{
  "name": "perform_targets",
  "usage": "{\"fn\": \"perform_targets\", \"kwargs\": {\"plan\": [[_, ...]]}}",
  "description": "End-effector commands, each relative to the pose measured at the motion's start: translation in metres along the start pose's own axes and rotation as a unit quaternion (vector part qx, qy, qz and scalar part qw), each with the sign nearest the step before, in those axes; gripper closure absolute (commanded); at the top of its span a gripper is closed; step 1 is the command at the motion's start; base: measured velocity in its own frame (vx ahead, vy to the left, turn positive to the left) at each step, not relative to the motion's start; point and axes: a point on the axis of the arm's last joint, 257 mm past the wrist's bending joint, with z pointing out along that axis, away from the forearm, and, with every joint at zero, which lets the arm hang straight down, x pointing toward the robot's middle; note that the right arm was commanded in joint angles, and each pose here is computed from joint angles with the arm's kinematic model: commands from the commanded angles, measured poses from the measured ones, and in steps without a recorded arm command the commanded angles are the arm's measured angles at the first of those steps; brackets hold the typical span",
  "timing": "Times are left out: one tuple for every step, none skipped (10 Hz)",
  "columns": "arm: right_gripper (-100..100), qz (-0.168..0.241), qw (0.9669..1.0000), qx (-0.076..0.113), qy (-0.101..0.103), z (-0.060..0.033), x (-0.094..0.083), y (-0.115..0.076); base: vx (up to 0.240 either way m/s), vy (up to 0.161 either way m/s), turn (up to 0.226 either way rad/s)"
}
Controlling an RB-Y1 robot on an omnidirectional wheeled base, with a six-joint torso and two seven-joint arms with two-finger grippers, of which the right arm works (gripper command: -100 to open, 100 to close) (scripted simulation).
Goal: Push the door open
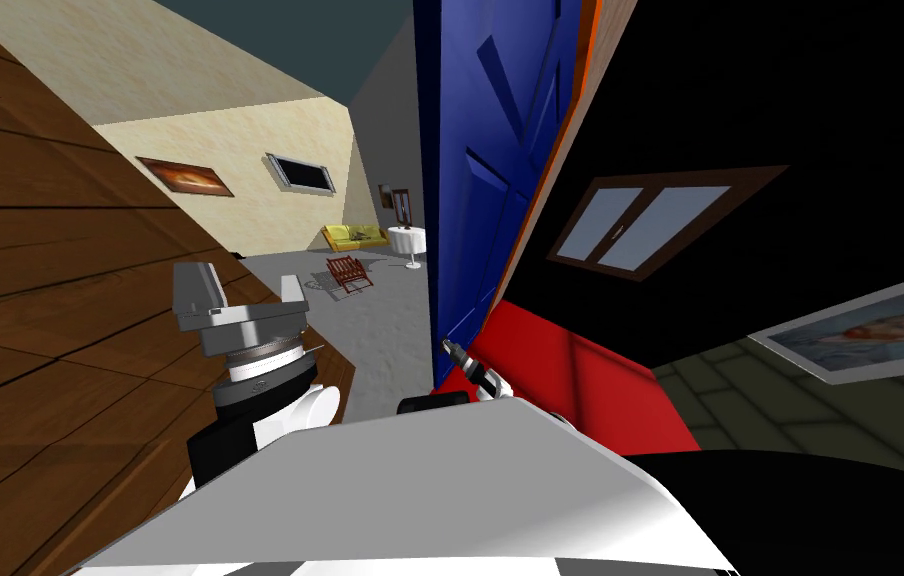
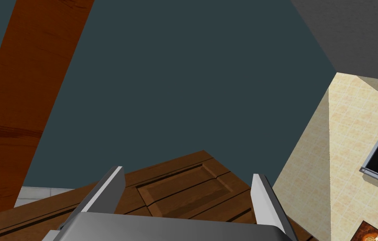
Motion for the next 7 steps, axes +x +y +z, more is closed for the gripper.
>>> {"fn": "perform_targets", "kwargs": {"plan": [[100, 0.0, 1.0, -0.002, 0.0, -0.0002, 0.0, 0.001, 0.0, 0.0, 0.0], [100, 0.0, 1.0, -0.002, 0.0, -0.0002, 0.0, 0.001, 0.0, 0.0, 0.0], [100, 0.0, 1.0, -0.002, 0.0, -0.0002, 0.0, 0.001, 0.0, 0.0, 0.0], [100, -0.003, 0.9999, -0.001, -0.012, 0.0016, -0.006, 0.001, 0.076, 0.062, -0.022], [100, -0.004, 0.9999, -0.001, -0.016, 0.0021, -0.008, 0.001, 0.129, 0.096, -0.028], [100, -0.006, 0.9997, -0.002, -0.026, 0.0031, -0.013, 0.001, 0.133, 0.102, -0.022], [100, -0.007, 0.9995, -0.002, -0.031, 0.0037, -0.015, 0.002, 0.119, 0.113, -0.017]]}}
